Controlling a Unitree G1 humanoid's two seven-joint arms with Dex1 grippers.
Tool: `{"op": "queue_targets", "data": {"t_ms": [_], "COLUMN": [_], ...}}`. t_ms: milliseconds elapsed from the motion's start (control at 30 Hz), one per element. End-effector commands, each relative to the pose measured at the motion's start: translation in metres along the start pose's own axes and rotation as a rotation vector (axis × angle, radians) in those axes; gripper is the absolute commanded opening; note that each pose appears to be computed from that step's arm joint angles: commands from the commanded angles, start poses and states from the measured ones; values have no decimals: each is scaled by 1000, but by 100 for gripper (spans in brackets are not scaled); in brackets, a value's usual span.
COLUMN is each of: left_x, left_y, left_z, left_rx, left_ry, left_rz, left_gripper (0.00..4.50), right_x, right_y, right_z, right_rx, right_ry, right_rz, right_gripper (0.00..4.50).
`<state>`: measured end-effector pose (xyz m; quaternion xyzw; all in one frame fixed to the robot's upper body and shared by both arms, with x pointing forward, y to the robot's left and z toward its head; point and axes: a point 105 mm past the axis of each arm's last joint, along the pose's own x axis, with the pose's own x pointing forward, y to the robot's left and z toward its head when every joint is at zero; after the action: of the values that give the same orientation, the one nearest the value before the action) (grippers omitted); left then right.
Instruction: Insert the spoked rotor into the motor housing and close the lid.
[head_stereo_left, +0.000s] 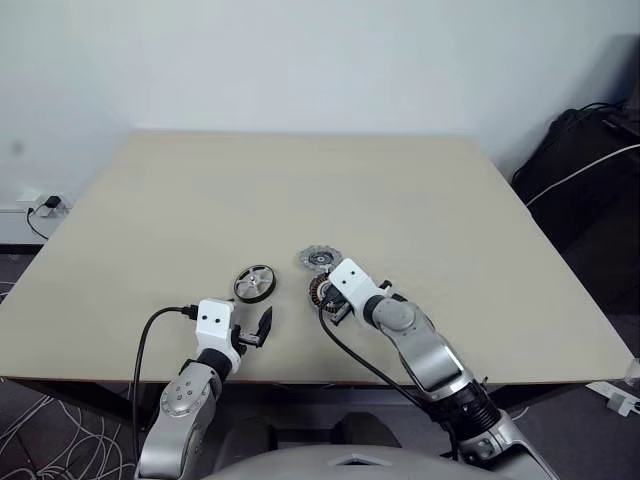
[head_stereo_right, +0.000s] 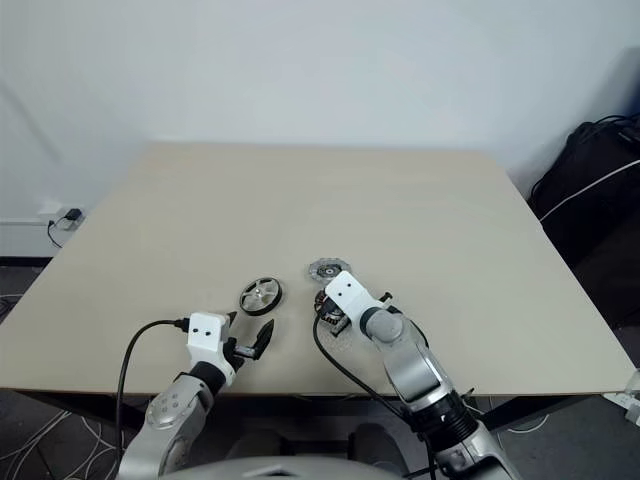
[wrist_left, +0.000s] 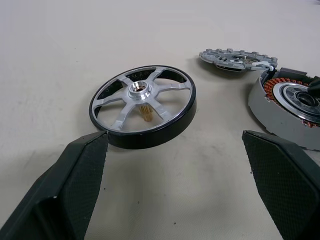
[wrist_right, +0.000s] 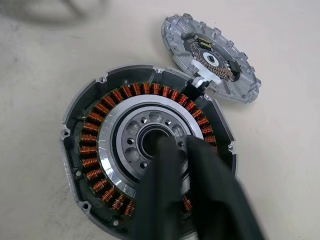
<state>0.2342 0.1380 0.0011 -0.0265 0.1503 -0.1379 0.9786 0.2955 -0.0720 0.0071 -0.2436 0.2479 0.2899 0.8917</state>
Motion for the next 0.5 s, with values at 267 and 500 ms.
{"op": "queue_targets", "data": {"t_ms": [267,500], "left_x": [3,2], "left_y": [-4,-4], "left_z": [11,12], "left_rx": [8,7], "left_ry": [-45,-47], "left_rz": [-15,-11], "left_gripper": [450,450], "right_x": [-4,0], "right_y": [-4,-3], "right_z": [21,14], "right_rx": [-9,-15], "right_ry": [-59,-27], "right_rz": [-24,-20], "right_gripper": [123,123]}}
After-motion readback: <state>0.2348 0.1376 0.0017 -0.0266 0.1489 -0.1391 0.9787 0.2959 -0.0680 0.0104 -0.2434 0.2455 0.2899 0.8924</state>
